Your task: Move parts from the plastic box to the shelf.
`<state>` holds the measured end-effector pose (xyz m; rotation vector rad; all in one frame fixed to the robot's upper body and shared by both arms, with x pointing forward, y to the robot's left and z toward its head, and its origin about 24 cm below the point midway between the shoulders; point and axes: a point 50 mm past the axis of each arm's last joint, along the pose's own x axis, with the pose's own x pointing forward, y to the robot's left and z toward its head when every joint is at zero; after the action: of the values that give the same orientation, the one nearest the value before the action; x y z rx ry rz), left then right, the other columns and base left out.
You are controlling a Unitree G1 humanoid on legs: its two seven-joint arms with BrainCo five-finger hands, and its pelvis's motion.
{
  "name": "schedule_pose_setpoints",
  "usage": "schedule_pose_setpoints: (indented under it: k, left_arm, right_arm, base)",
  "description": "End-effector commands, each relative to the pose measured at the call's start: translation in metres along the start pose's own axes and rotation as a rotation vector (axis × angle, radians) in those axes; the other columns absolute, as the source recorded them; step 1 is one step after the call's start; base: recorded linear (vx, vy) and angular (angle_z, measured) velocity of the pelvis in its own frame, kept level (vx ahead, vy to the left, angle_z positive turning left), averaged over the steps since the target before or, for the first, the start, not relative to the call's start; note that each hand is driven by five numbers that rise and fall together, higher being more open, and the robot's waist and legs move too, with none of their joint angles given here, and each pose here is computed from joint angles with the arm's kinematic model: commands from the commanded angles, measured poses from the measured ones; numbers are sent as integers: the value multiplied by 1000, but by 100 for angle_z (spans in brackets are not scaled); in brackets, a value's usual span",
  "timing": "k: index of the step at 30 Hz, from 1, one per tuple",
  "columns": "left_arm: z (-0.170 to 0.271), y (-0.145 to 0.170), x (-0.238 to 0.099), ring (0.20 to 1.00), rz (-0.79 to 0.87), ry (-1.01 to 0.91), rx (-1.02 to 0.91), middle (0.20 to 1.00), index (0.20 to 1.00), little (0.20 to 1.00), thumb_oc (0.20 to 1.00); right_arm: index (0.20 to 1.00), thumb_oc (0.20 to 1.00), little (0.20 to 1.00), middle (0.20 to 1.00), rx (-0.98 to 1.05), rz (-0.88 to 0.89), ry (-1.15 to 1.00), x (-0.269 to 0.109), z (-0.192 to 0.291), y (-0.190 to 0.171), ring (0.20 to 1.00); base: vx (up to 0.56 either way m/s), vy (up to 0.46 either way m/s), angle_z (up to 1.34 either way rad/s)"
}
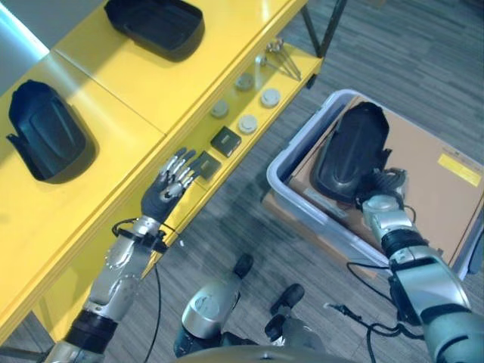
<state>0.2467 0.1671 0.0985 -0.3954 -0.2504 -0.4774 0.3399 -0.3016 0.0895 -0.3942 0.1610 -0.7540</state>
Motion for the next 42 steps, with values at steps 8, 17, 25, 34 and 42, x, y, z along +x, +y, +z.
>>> schedule_pose_setpoints:
  k: [8,17,25,34,42]
  left_arm:
    - [7,-2,-17,1000,22,42,44,1000,1000,1000,1000]
    - [-25,-15,21,1000,82,185,-37,1000,1000,1000,1000]
    - [-50,-33,63,1000,100,290,101,1000,1000,1000,1000]
    - [-61,-49,86,1000,41,381,152,1000,1000,1000,1000]
    - [-63,-80,96,1000,-75,405,42,1000,1000,1000,1000]
  right_arm:
    - [200,200,200,200,293,89,-381,-52,51,-6,200]
    - [200,200,200,200,297,301,-412,-80,47,17,200]
    - [200,200,200,200,317,407,-414,-89,59,41,200]
    - [200,200,200,200,296,462,-386,-93,64,58,200]
    - [200,200,200,200,173,550,-374,-103,53,81,200]
  base:
    - [60,-46,-22]
    - [-6,-89,-37]
    - [-30,-71,-32]
    - [-12,-35,-12]
    - [1,-14,-6]
